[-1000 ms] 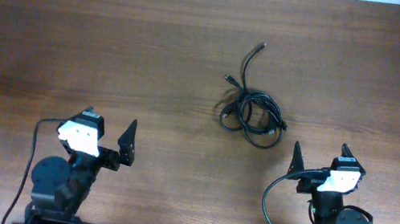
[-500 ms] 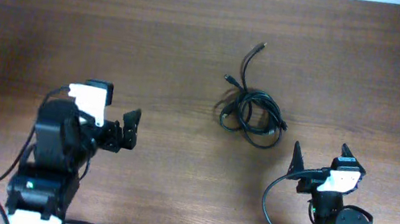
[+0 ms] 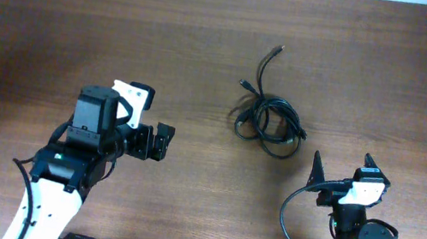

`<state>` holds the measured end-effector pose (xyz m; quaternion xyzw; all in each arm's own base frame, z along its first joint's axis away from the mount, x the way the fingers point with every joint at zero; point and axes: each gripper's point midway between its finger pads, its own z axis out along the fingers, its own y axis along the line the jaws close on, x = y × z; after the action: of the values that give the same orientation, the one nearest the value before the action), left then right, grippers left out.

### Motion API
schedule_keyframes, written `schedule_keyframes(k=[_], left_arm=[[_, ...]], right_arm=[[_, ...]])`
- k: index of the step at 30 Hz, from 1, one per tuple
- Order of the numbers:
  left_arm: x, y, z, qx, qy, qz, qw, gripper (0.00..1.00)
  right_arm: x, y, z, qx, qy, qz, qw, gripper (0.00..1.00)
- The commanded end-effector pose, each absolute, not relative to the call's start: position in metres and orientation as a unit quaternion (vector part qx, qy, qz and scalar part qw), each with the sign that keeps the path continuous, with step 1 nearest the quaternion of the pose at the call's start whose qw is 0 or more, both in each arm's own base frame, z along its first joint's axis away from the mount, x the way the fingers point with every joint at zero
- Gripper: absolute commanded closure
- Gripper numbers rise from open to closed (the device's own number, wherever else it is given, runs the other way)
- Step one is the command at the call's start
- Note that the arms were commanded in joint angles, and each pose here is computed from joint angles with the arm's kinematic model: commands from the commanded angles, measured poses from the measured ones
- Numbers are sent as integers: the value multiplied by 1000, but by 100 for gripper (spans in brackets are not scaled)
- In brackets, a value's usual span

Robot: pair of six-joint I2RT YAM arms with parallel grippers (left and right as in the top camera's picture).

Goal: Untangle cables

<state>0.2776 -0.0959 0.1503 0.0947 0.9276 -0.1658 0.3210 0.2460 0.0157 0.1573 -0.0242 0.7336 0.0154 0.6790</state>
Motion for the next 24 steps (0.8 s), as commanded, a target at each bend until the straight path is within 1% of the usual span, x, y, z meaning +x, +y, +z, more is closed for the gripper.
schedule_keyframes(k=[1,7,8,10,12,16,19,21,22,24], left_arm=[[282,-98,156,93,926,-169,325,1],[284,-99,158,94,924,-169,331,1],[288,-99,161,94,920,-170,339,1],[307,-106,182,105,896,-176,394,1],[317,-115,187,116,889,-182,404,1],[346,-154,189,151,901,-193,359,0],[366,-184,188,178,900,-200,343,0],[369,-214,174,214,896,-207,329,1],[369,-235,158,233,894,-213,319,1],[368,-252,144,248,891,-218,311,1]], right_arm=[[246,14,154,-23,736,9,676,1],[246,14,154,-23,736,9,676,2],[246,14,154,-23,736,9,676,1],[246,14,154,-23,736,9,676,2],[246,14,154,-23,736,9,676,2],[246,14,155,-23,735,10,678,2],[246,18,154,-32,736,20,676,1],[244,38,168,-72,714,62,694,1],[243,39,179,-59,701,80,706,2],[243,37,179,-50,708,77,700,2]])
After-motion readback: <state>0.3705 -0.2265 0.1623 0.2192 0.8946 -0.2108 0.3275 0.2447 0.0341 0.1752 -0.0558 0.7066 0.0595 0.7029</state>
